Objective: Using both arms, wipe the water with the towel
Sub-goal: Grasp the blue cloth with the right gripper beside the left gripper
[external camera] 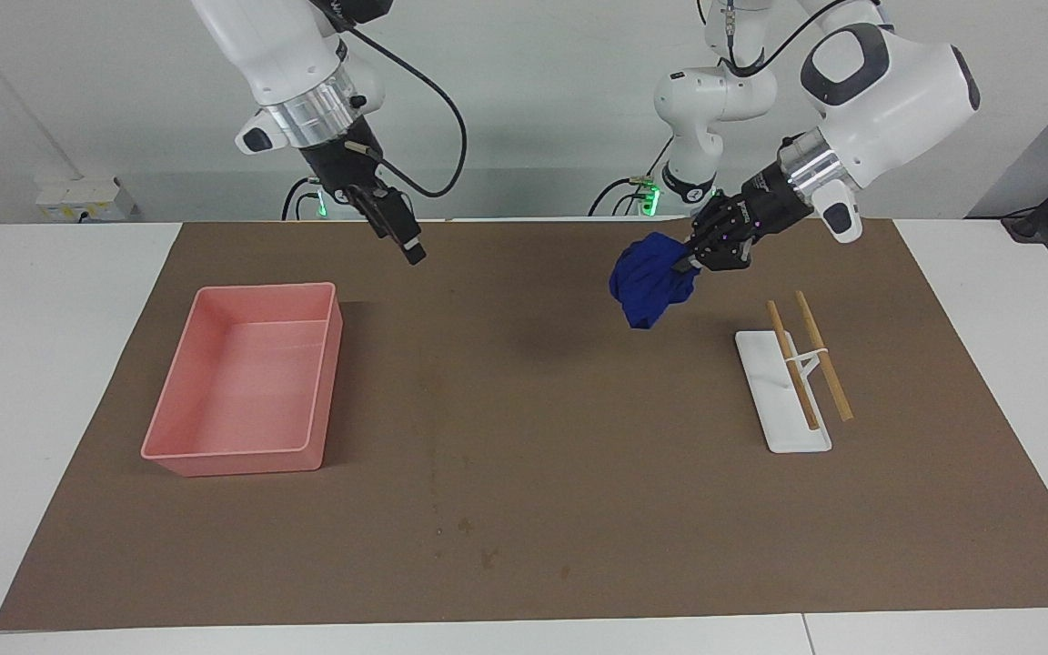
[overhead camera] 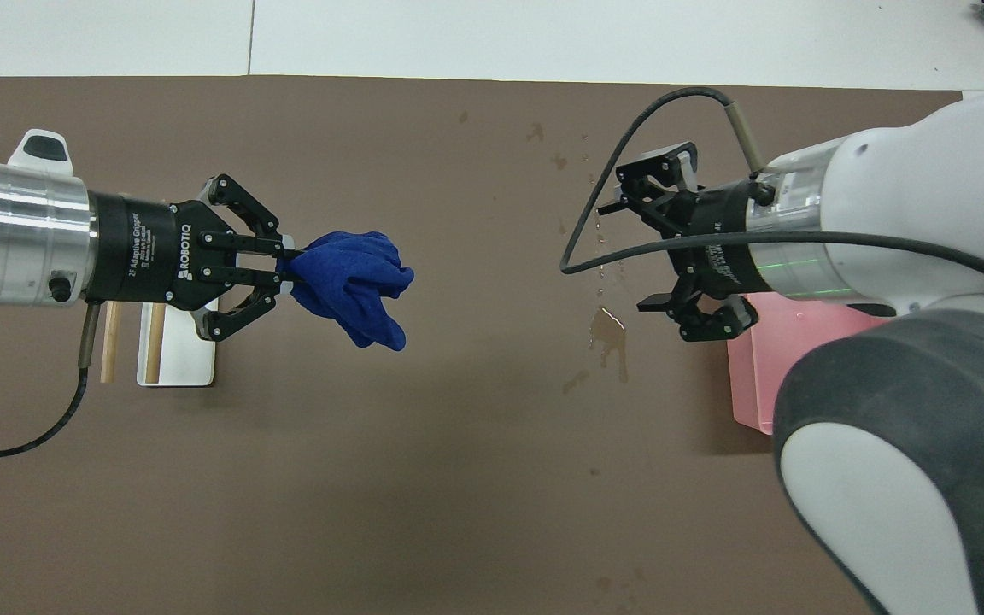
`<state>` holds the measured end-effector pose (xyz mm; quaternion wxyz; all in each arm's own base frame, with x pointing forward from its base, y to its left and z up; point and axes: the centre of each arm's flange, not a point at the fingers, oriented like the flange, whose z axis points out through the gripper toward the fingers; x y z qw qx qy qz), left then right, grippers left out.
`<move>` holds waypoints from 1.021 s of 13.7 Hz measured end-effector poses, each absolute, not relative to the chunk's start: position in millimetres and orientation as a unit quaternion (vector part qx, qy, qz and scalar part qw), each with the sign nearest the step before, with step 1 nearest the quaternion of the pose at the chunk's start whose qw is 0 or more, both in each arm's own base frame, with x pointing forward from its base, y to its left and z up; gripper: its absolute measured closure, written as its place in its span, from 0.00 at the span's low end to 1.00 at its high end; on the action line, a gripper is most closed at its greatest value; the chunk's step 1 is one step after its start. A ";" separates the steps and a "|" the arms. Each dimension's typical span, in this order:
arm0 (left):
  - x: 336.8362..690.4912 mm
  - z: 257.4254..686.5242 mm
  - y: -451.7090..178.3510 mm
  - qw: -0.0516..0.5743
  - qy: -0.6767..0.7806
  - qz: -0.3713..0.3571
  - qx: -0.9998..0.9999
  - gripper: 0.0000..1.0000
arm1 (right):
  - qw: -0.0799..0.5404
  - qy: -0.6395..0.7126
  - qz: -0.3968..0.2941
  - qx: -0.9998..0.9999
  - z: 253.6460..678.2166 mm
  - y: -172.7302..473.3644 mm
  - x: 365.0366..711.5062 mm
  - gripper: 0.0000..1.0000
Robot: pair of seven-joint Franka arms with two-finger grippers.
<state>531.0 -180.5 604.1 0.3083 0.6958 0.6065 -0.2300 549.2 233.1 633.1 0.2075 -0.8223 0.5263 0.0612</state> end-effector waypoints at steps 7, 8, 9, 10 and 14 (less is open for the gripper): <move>511.6 612.9 -274.5 0.373 0.640 -0.194 0.643 0.84 | 0.230 0.597 0.122 -0.759 613.1 308.5 538.8 0.04; 510.6 613.3 -276.8 0.374 0.642 -0.194 0.641 0.84 | 0.235 0.599 0.132 -0.754 614.4 310.0 538.1 0.04; 510.3 613.5 -277.2 0.374 0.643 -0.195 0.639 0.84 | 0.238 0.601 0.136 -0.751 615.0 309.0 538.9 0.04; 510.2 613.5 -277.5 0.374 0.643 -0.196 0.639 0.84 | 0.244 0.603 0.135 -0.748 616.3 307.9 540.6 0.04; 507.1 614.0 -281.4 0.372 0.641 -0.199 0.641 0.84 | 0.290 0.611 0.107 -0.729 618.1 307.5 556.4 0.06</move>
